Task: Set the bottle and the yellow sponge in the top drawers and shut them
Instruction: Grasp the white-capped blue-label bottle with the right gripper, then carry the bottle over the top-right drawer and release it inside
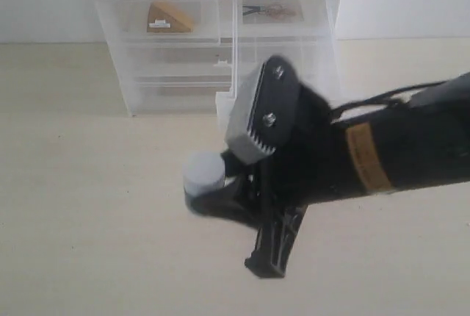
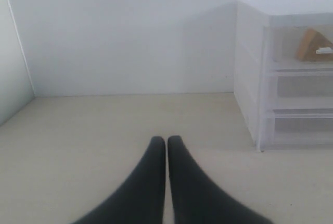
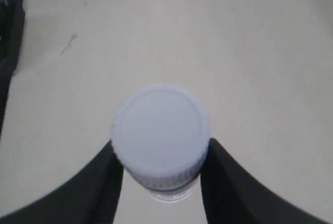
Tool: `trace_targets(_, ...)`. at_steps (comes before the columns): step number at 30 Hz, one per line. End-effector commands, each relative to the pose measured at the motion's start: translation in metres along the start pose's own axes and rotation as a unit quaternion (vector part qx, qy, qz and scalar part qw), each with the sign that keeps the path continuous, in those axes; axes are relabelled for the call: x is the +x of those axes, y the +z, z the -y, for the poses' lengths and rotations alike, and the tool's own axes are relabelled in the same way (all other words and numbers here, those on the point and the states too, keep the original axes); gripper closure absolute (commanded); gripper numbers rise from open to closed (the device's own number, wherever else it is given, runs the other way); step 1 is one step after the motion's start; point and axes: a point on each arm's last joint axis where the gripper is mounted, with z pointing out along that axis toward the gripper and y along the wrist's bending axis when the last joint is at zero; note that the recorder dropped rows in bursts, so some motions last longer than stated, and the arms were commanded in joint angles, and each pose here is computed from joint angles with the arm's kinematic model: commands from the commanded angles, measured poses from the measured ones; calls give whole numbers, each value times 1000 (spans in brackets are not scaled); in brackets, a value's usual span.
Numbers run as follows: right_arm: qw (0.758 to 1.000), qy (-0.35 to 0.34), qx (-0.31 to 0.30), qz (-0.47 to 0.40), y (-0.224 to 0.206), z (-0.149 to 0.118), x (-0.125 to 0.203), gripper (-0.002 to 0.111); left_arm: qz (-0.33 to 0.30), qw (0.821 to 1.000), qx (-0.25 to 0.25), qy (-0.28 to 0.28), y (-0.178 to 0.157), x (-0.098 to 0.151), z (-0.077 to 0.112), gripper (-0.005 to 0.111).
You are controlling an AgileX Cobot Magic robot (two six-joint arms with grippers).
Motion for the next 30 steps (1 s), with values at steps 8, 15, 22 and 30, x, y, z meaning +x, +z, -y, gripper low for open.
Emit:
trace_targets(8, 900, -241, 362, -30, -78, 49, -77, 104, 2, 1000, -1, -2, 0, 0, 0, 103)
trace_targets(15, 822, -307, 416, -239, -43, 94, -43, 104, 2, 1000, -1, -2, 0, 0, 0, 103)
trace_targets(22, 822, -334, 378, -265, -20, 99, -29, 104, 2, 1000, -1, -2, 0, 0, 0, 103)
trace_targets(30, 801, -360, 371, -302, -7, 107, -16, 104, 2, 1000, -1, -2, 0, 0, 0, 103)
